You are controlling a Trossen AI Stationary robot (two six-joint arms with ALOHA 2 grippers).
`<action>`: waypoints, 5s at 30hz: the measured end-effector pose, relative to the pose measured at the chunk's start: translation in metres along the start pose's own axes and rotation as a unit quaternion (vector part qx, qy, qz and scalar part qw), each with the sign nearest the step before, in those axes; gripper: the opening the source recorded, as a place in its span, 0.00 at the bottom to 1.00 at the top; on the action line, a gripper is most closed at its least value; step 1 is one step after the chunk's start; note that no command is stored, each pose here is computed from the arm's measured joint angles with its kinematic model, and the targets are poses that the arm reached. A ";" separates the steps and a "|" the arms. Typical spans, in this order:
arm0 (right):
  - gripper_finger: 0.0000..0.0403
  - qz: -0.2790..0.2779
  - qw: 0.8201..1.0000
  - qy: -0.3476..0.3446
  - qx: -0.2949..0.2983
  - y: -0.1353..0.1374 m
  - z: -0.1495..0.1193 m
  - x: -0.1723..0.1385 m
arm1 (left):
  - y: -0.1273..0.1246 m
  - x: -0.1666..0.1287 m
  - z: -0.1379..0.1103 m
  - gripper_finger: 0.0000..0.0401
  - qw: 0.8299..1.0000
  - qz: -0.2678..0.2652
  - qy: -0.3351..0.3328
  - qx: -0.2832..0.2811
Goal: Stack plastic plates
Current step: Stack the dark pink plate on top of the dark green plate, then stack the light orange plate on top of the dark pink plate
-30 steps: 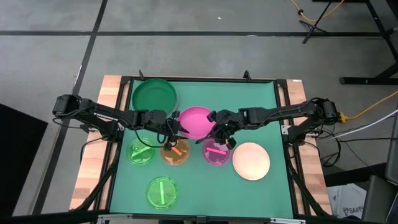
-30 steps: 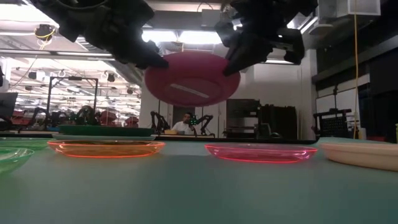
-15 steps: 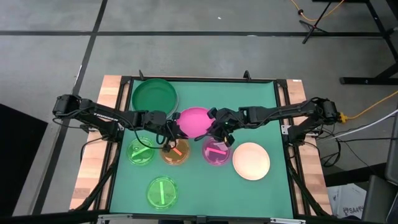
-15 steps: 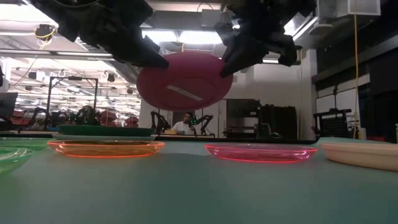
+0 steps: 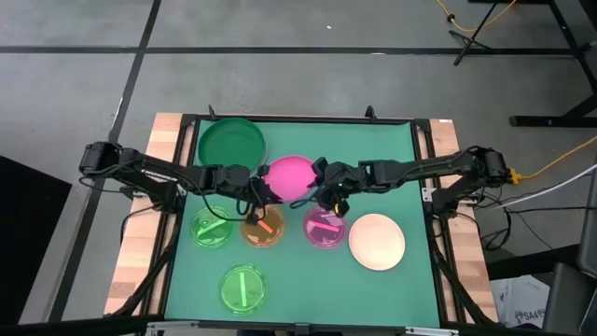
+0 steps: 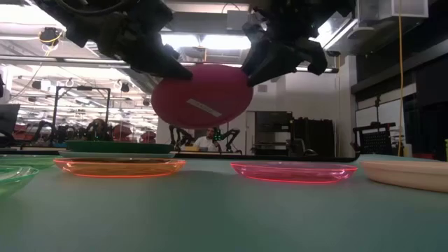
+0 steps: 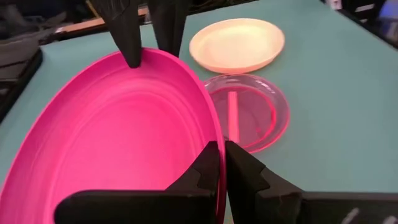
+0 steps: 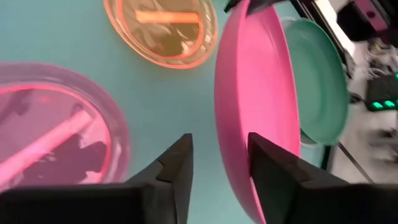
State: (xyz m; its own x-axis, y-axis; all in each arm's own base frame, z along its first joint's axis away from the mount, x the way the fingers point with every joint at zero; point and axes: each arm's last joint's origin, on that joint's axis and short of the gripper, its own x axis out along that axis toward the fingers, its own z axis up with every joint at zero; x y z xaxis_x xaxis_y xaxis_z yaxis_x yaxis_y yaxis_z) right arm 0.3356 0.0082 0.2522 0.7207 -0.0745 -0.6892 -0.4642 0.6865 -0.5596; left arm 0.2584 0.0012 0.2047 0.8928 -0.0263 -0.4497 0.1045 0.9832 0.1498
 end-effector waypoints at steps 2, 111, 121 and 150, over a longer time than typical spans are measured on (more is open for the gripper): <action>0.37 -0.013 1.000 0.014 0.000 -0.001 -0.001 0.000 | 0.001 0.000 0.000 0.02 1.000 0.011 0.002 -0.001; 0.38 0.186 0.848 0.295 0.399 0.055 -0.055 -0.048 | 0.062 -0.028 -0.062 0.27 0.880 0.351 0.257 -0.192; 0.38 0.207 0.827 0.348 0.390 0.096 -0.092 -0.031 | 0.062 -0.028 -0.062 0.27 0.880 0.351 0.257 -0.192; 0.16 0.243 0.801 0.363 0.409 0.124 -0.116 -0.024 | 0.062 -0.027 -0.062 0.27 0.880 0.351 0.257 -0.192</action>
State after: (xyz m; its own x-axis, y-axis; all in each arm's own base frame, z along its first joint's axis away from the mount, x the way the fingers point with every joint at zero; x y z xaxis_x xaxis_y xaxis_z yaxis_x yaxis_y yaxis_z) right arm 0.2010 0.0109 0.1454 -0.0695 0.1480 -0.9865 0.1077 0.9843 0.1400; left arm 0.2133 0.0736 0.1719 0.3527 0.6003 -0.7178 -0.6370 0.7160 0.2858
